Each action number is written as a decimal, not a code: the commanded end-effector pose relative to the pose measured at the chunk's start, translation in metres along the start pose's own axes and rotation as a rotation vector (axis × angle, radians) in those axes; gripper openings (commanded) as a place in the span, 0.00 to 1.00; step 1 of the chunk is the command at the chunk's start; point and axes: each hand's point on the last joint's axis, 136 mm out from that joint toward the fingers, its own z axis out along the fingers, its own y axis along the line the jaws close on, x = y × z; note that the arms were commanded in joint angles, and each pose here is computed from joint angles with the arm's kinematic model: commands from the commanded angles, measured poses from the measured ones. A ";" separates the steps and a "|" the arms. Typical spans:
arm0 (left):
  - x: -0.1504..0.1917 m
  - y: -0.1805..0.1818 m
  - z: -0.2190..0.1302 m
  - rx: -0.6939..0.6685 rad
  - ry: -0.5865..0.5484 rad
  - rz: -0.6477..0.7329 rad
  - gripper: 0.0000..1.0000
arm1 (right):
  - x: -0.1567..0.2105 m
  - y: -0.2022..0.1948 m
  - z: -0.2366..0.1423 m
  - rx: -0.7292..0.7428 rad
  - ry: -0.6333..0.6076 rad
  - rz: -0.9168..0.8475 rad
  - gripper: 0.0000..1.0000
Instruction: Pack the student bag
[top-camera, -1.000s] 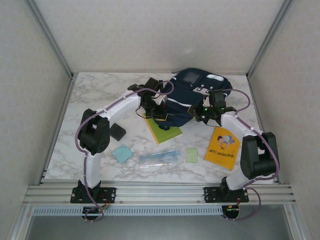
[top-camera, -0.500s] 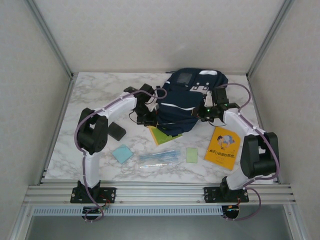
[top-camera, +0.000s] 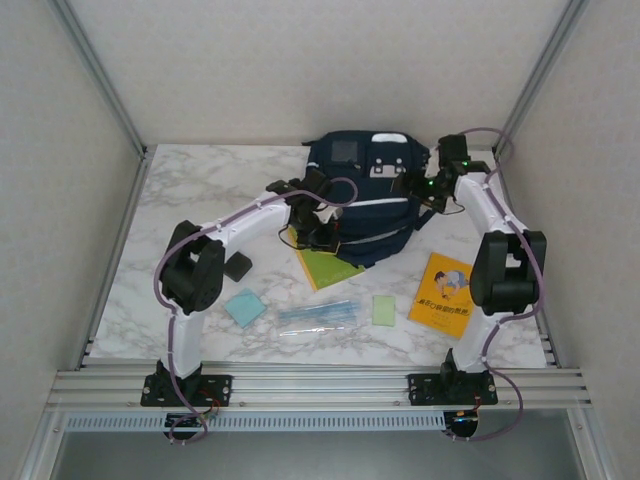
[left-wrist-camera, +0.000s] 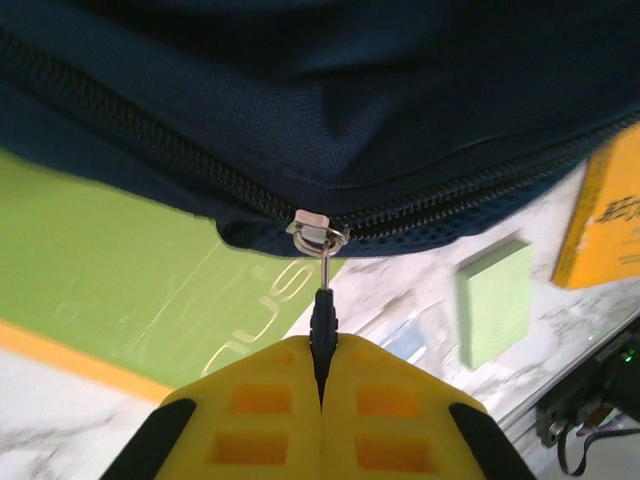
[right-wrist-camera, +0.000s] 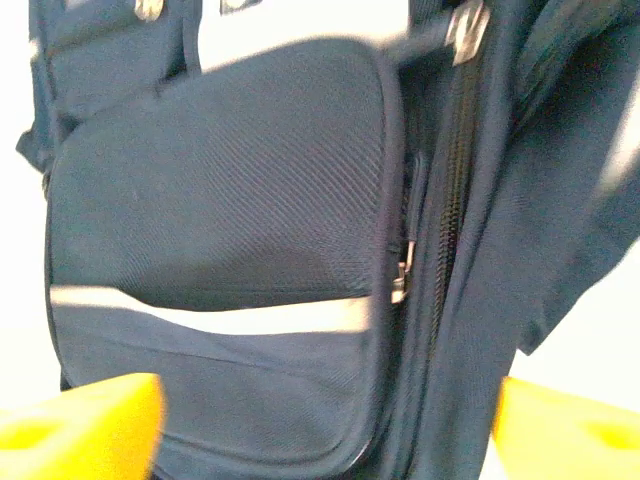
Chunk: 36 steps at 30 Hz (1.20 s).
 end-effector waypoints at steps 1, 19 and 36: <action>-0.014 -0.026 0.007 0.056 -0.029 -0.006 0.00 | 0.006 0.001 -0.041 0.025 -0.072 0.210 0.99; -0.028 -0.099 -0.007 0.215 -0.114 0.060 0.00 | 0.115 0.024 -0.005 -0.254 0.022 0.761 0.92; -0.004 -0.031 0.002 0.004 -0.028 0.032 0.00 | 0.099 -0.015 0.034 -0.063 -0.064 0.605 0.00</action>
